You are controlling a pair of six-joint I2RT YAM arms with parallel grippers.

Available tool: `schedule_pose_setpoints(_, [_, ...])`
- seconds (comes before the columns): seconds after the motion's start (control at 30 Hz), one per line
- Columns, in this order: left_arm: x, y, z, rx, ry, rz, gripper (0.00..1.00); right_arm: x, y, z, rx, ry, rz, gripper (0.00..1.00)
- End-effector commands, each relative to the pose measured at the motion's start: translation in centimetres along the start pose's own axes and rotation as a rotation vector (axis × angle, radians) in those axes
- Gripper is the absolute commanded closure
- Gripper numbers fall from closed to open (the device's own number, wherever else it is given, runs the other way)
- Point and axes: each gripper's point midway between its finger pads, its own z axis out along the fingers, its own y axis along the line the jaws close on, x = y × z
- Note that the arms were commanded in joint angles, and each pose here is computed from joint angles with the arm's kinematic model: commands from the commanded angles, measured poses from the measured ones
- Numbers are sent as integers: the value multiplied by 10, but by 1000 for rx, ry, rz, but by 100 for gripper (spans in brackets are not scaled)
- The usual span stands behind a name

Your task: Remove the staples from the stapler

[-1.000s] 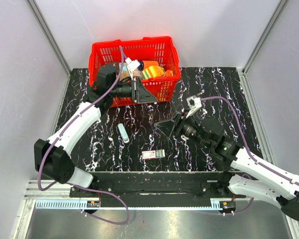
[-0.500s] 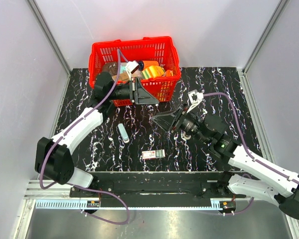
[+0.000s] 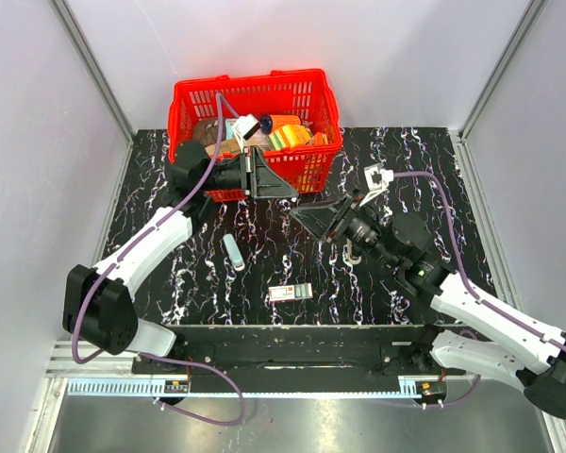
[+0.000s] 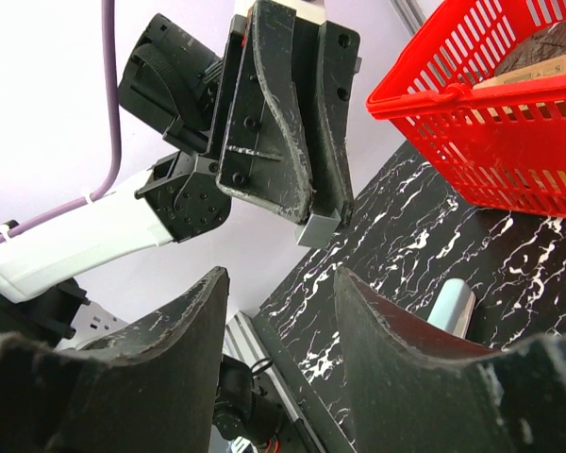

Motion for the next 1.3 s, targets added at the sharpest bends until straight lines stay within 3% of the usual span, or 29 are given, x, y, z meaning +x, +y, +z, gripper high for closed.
schedule_pose_setpoints(0.0, [1,-19,-5,36,1,73,86,-25,20,7,-73,-68,-2,46])
schedule_pose_setpoints(0.8, [4,-19,-6,29,4,77,86,-33,17,25,-106,-71,13,51])
schedule_pose_setpoints(1.27, [3,-16,-6,16,1,76,85,-33,13,23,-100,-74,21,71])
